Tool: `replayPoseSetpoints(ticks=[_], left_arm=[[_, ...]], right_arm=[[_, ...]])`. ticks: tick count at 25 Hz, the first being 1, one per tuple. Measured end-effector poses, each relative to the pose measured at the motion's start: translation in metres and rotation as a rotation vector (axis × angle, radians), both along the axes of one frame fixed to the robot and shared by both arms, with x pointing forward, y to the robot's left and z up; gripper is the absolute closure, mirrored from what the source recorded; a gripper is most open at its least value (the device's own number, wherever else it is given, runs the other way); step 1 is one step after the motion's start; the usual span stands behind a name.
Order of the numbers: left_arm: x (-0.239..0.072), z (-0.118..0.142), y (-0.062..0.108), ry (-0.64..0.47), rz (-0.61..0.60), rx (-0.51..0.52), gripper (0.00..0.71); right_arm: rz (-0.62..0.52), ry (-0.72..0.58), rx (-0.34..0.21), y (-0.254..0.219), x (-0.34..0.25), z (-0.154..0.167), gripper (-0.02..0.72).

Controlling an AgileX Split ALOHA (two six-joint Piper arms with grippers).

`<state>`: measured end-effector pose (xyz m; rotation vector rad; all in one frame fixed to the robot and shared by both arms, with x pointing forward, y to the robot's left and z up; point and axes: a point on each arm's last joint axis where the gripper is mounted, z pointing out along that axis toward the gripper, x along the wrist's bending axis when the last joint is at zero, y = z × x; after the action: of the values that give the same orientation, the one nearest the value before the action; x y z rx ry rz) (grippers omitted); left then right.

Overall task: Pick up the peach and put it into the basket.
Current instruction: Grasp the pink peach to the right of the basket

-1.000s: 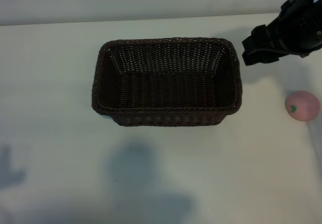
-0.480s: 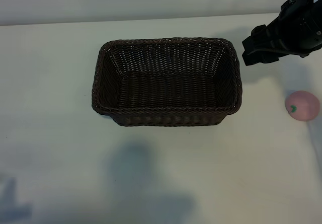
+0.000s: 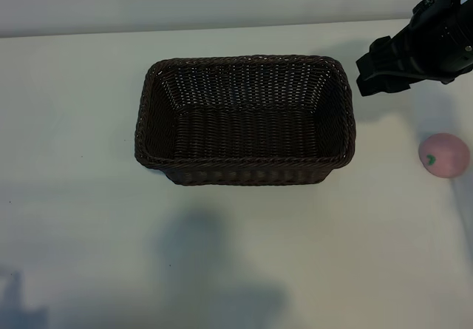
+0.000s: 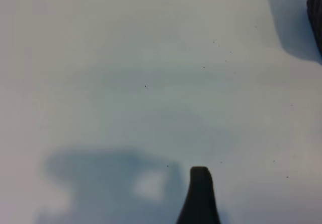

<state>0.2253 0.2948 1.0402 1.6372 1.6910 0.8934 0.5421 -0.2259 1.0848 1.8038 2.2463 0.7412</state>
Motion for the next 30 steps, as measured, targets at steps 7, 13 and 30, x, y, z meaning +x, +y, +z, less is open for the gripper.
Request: replayPoseSetpoints(ticks=[7,13,30], left_arm=[[0.000,0.000,0.000,-0.003,-0.004,0.006,0.170],[0.000,0.000,0.000,-0.006,-0.028,0.006,0.201],[0.000,0.000,0.001,-0.006,-0.095,0.006,0.213]], right_arm=[[-0.119,-0.007,-0.137,-0.016,0.003,-0.002,0.110],[-0.260,0.061,-0.225,-0.043,0.009,-0.015,0.110],[-0.419,0.298,-0.185,-0.100,0.046,-0.102,0.110]])
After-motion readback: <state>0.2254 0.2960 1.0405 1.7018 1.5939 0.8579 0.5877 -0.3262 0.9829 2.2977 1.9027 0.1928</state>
